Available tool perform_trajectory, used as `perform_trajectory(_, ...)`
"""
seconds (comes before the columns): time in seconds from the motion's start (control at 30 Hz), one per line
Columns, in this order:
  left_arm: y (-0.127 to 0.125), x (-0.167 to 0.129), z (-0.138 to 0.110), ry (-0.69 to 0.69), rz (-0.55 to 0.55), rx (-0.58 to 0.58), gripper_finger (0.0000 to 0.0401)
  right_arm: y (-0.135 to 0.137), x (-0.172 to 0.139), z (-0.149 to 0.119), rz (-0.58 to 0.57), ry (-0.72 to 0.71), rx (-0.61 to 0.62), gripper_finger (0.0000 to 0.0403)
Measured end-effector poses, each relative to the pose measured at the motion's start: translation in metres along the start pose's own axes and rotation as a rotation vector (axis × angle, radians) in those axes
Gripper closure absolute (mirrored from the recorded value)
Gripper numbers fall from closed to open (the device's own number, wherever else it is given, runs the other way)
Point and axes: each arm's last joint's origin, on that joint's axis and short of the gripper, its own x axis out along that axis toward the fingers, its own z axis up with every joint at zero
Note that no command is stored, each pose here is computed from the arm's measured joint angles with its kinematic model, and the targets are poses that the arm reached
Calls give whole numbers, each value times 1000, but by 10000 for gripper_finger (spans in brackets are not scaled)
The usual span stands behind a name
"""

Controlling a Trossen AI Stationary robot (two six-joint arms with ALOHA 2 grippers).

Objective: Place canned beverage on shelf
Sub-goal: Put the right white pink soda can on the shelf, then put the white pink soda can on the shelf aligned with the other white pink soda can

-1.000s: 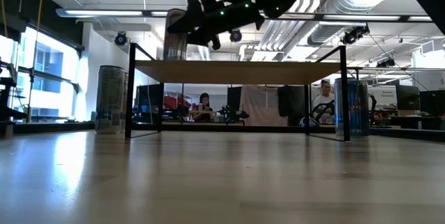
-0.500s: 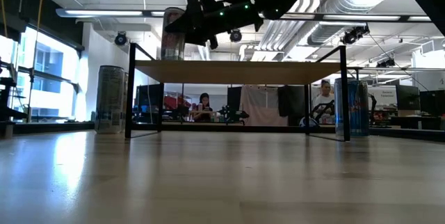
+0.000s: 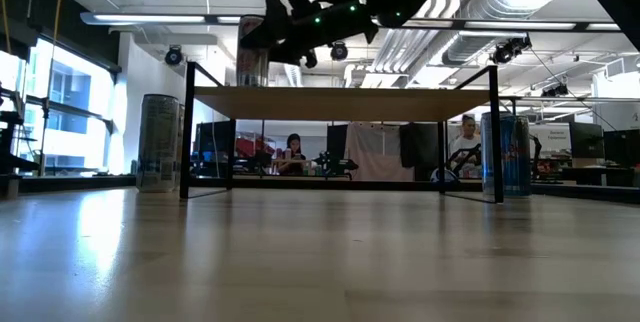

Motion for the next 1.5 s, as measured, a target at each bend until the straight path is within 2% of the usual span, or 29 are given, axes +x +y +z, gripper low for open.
perform_trajectory(0.53,0,0,0,0,0,-1,398,1,0,1,35,-4,5,112)
perform_trajectory(0.7,0,0,0,0,0,-1,398,1,0,1,25,-6,5,86)
perform_trajectory(0.97,0,0,0,0,0,0,398,0,-1,2,10,-7,4,10)
perform_trajectory(1.5,0,0,0,0,0,1,398,1,-7,4,23,52,-3,5)
